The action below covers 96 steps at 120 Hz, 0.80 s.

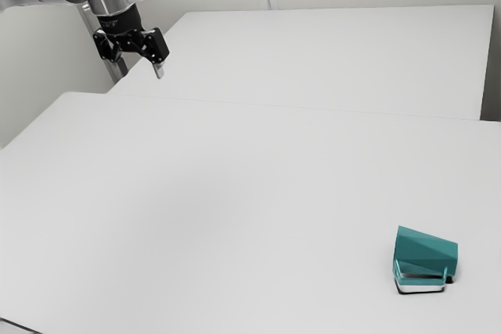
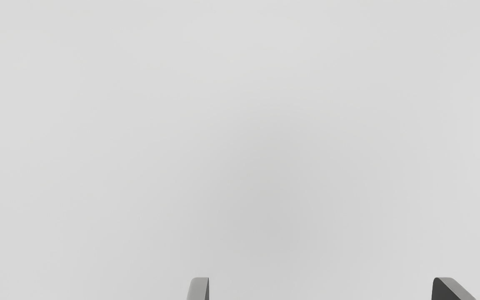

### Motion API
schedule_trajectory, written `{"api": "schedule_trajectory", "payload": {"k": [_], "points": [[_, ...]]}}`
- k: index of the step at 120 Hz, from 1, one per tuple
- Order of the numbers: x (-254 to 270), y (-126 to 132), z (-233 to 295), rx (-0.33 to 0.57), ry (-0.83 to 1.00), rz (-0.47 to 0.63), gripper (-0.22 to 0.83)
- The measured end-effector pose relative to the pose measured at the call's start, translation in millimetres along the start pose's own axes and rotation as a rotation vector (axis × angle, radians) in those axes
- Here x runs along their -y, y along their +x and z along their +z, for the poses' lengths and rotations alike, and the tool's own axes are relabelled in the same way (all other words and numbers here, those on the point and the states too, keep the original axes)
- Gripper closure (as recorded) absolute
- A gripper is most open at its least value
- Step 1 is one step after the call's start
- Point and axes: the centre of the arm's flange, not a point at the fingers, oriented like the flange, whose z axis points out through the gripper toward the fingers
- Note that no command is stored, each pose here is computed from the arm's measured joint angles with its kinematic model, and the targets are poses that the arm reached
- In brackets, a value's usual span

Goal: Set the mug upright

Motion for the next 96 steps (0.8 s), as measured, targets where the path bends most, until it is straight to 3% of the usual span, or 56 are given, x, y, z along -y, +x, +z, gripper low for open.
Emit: {"api": "schedule_trajectory", "payload": {"k": [36, 58, 96], "points": [[-14, -2, 9, 0.012, -0.066, 0.016, 0.02], [-29, -2, 57, 0.035, -0.259, 0.029, 0.02], [-68, -5, 139, -0.009, -0.644, 0.052, 0.02]]}}
